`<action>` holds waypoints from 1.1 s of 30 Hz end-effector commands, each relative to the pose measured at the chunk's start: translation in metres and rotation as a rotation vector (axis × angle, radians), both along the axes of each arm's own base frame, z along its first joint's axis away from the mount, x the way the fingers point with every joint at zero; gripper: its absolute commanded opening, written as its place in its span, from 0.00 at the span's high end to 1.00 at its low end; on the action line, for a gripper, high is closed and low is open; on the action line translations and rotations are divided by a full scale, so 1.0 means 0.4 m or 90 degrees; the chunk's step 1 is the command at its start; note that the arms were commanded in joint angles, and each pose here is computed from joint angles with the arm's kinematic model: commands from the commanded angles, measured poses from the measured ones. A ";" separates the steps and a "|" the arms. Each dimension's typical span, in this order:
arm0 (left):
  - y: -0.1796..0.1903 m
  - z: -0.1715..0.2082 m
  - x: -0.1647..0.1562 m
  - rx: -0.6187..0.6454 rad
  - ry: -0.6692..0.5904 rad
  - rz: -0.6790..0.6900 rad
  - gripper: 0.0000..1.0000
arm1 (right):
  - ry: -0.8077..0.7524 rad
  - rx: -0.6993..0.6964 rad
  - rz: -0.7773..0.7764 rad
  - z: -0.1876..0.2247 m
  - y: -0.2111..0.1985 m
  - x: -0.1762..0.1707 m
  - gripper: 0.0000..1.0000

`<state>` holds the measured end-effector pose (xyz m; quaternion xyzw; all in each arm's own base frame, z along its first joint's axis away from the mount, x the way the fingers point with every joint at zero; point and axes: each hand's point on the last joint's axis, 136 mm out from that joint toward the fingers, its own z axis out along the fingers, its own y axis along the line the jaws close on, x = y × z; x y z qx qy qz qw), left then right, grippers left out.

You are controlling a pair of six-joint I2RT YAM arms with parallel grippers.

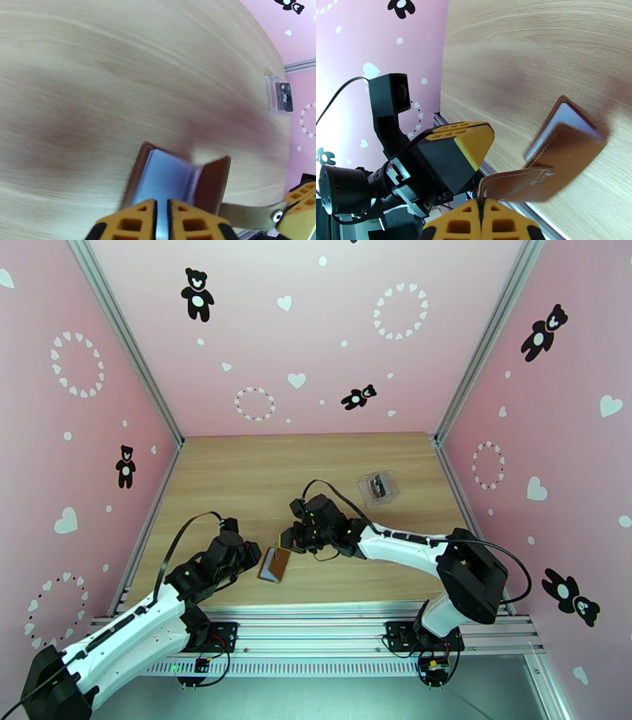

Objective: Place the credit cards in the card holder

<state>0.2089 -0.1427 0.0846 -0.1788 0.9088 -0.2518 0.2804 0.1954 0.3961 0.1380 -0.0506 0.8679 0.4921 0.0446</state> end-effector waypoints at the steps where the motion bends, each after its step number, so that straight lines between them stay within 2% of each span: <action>1: -0.028 -0.026 -0.008 -0.024 0.022 -0.029 0.86 | 0.003 -0.016 -0.008 -0.037 -0.026 -0.010 1.00; 14: -0.058 -0.045 -0.011 -0.023 0.037 -0.056 0.88 | -0.024 -0.041 -0.038 -0.045 -0.118 0.004 1.00; 24: -0.075 -0.032 -0.013 -0.036 0.030 -0.078 0.88 | -0.043 -0.140 -0.059 -0.109 -0.255 0.058 1.00; 29: -0.145 0.026 0.007 -0.112 0.002 -0.120 0.89 | -0.039 -0.136 -0.042 -0.125 -0.252 0.055 1.00; 33: -0.198 0.055 0.026 -0.098 -0.010 -0.151 0.89 | -0.040 -0.146 -0.039 -0.133 -0.255 0.056 1.00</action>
